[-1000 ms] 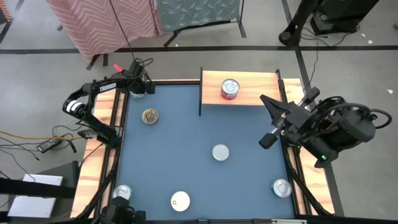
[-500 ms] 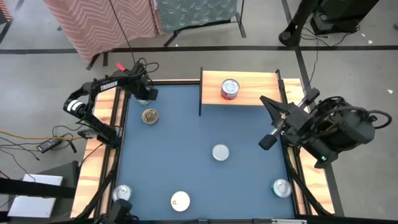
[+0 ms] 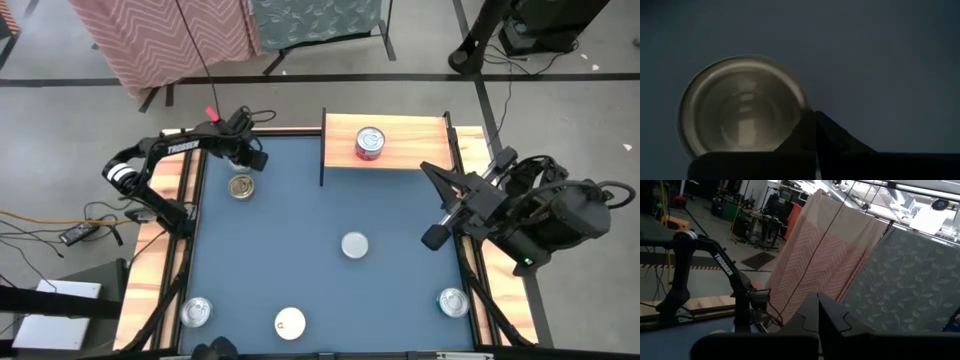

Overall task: Stack canned seafood by type on shelf
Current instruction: Put the top green tuna can on the shelf

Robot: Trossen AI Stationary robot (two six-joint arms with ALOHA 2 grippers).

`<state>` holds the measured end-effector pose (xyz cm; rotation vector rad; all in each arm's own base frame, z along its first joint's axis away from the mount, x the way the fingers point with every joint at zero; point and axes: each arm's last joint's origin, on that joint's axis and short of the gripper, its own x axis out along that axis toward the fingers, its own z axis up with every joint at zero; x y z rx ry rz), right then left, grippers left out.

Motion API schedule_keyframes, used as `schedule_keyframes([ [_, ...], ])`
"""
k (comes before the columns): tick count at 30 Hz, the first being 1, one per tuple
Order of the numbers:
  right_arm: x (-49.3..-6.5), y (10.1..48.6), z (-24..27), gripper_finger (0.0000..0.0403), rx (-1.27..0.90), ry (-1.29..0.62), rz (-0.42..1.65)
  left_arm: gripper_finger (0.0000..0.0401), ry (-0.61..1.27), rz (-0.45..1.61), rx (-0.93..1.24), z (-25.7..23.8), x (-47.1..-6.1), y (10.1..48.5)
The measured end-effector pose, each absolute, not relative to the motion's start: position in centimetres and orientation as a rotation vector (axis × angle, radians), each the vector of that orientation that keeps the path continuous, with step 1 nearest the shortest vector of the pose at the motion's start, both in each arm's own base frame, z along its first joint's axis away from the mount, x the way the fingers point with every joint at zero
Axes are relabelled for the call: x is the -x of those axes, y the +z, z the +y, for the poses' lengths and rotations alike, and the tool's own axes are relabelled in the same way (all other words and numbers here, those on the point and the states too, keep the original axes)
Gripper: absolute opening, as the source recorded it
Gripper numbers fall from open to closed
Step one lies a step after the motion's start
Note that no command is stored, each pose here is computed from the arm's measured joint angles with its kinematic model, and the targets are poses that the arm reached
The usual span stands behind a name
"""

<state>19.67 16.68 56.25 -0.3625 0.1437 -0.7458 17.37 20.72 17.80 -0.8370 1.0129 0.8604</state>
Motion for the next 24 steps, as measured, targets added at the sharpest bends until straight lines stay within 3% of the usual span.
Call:
schedule_keyframes([
  [24, -19.3, 56.2, 17.1, 0.0004, 0.374, -0.724, 0.144, 0.0000, 0.797, 0.993, 0.969, 19.6, -20.7, 15.7],
])
